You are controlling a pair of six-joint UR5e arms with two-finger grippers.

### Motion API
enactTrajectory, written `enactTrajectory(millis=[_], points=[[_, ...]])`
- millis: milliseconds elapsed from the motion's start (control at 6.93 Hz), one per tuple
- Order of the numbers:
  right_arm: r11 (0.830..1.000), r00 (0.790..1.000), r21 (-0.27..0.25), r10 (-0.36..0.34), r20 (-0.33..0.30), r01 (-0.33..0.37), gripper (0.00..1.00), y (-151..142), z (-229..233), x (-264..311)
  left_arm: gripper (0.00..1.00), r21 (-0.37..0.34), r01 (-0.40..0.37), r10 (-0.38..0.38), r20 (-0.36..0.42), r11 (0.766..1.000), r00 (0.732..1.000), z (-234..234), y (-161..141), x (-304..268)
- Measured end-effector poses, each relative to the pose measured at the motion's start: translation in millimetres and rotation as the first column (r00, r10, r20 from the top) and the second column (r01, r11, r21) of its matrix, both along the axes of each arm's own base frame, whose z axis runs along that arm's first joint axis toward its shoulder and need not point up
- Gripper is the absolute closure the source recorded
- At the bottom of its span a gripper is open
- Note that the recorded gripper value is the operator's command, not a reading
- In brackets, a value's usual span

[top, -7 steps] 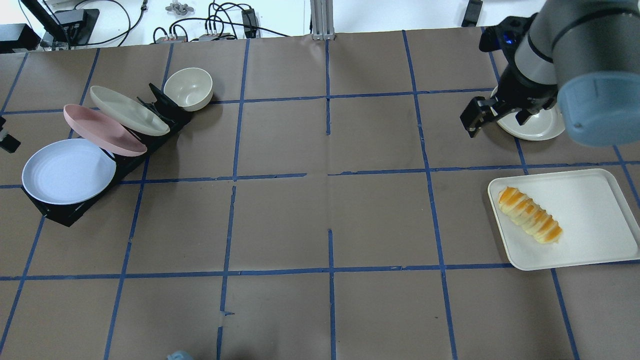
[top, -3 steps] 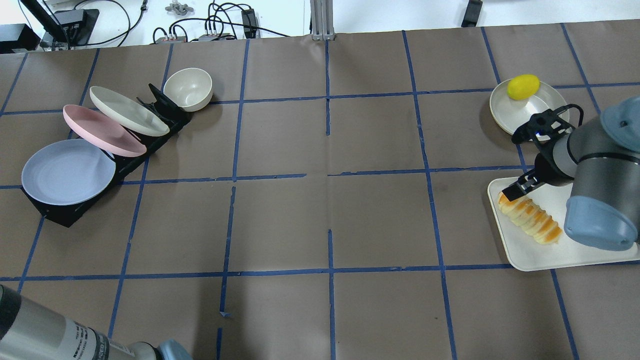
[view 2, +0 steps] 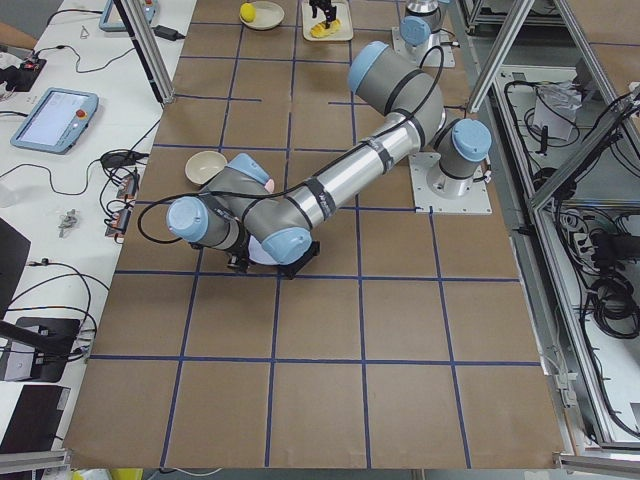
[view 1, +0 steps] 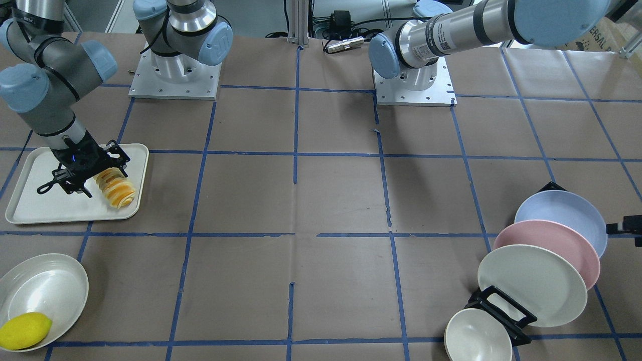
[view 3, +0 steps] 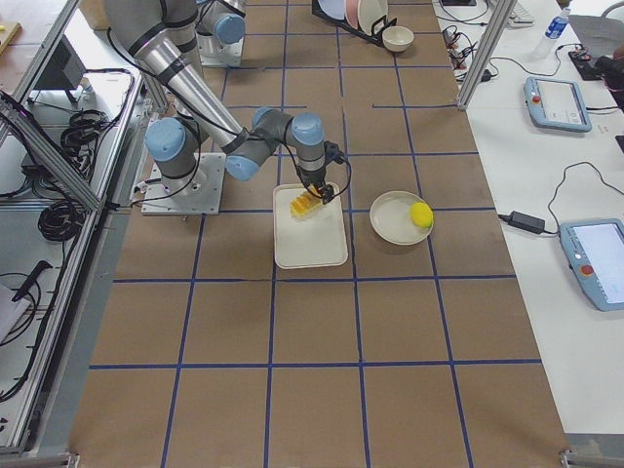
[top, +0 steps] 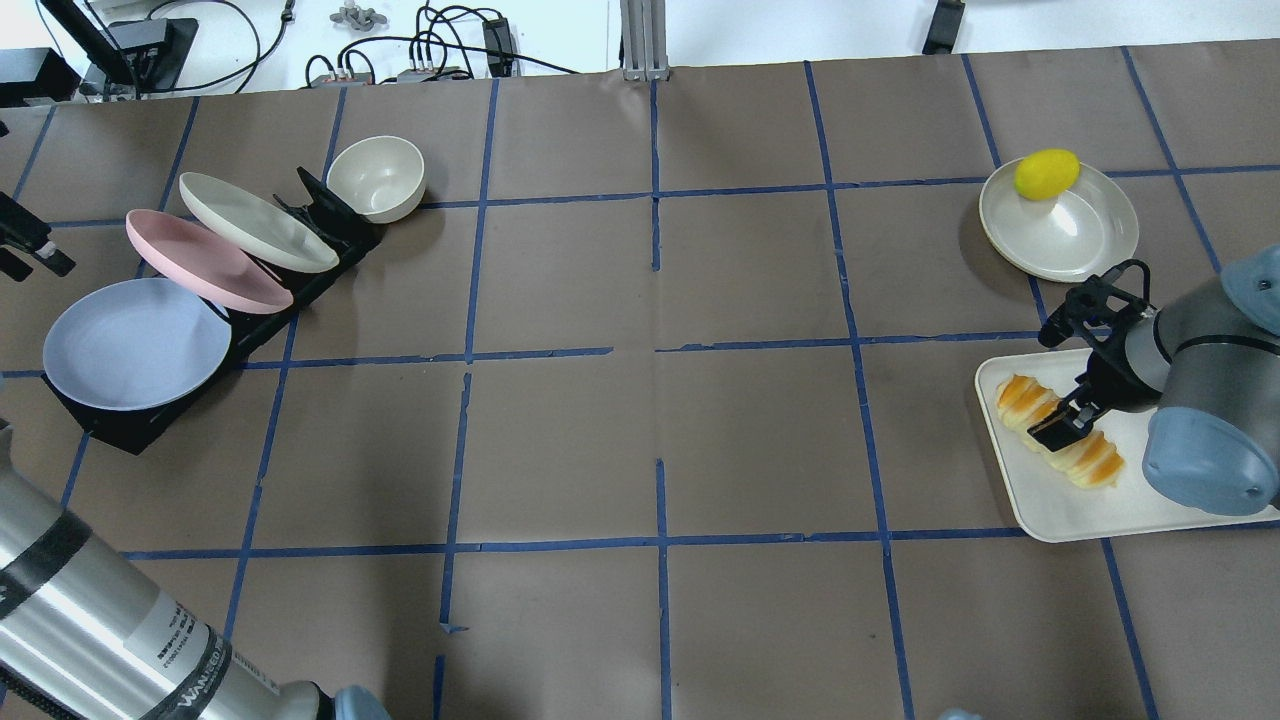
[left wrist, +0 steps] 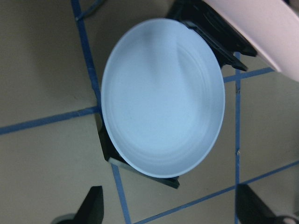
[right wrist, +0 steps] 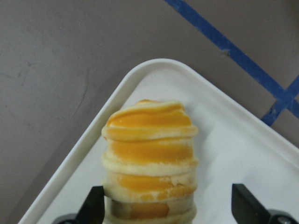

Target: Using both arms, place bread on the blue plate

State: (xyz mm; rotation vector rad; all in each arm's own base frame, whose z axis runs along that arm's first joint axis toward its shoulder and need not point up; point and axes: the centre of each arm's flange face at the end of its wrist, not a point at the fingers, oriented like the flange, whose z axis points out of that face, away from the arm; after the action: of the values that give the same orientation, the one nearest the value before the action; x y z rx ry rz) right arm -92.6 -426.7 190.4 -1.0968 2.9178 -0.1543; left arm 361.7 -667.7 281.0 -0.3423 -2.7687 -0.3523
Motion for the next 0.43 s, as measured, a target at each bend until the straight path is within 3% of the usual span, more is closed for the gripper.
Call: enactTrajectory(millis=[433], points=[[0.999, 0.999, 0.031, 0.009, 0.042, -0.011, 0.06, 9, -15, -3, 0.02, 0.025, 0.035, -0.035, -0.026, 0.999, 0.999, -31, -8, -2]])
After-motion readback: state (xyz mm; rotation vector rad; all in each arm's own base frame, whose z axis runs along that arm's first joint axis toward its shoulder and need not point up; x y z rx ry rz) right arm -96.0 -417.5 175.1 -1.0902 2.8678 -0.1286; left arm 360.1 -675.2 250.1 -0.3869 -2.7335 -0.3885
